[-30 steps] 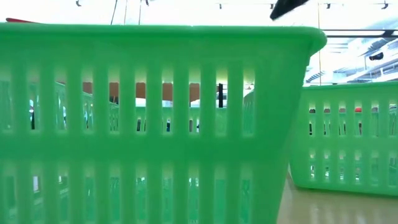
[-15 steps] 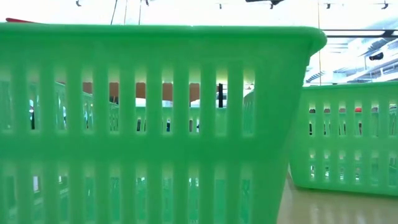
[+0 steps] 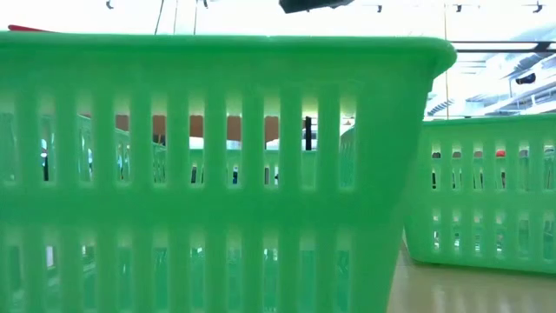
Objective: Stack baskets on shelf by color
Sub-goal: Stack the left orange bin on the orange bin on the shelf
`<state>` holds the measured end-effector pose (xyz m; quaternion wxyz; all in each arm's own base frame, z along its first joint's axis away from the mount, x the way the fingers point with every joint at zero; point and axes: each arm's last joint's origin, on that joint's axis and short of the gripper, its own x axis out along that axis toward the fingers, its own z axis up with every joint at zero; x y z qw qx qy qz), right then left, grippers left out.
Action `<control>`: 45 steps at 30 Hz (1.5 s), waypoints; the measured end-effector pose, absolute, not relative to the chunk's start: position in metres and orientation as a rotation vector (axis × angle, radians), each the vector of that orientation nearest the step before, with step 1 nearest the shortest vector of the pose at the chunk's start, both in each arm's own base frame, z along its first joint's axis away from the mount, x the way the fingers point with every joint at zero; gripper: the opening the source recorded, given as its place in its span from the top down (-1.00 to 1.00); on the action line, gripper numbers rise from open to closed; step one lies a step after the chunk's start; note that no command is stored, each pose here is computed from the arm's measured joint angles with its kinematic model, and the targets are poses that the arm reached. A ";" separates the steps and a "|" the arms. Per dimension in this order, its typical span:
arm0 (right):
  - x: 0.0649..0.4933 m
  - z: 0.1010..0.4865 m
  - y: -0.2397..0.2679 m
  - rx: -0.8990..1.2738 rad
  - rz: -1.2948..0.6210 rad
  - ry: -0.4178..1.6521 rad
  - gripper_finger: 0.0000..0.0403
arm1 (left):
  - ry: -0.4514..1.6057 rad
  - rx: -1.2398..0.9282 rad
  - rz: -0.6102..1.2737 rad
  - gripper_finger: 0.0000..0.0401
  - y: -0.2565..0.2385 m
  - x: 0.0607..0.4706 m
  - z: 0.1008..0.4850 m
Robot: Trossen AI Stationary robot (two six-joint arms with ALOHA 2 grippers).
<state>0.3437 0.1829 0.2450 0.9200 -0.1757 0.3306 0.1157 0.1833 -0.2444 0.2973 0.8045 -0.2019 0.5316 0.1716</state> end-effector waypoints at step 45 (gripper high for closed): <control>0.347 0.238 0.210 -0.313 0.309 0.743 -0.09 | 1.474 -0.179 0.359 0.94 -0.246 0.267 0.192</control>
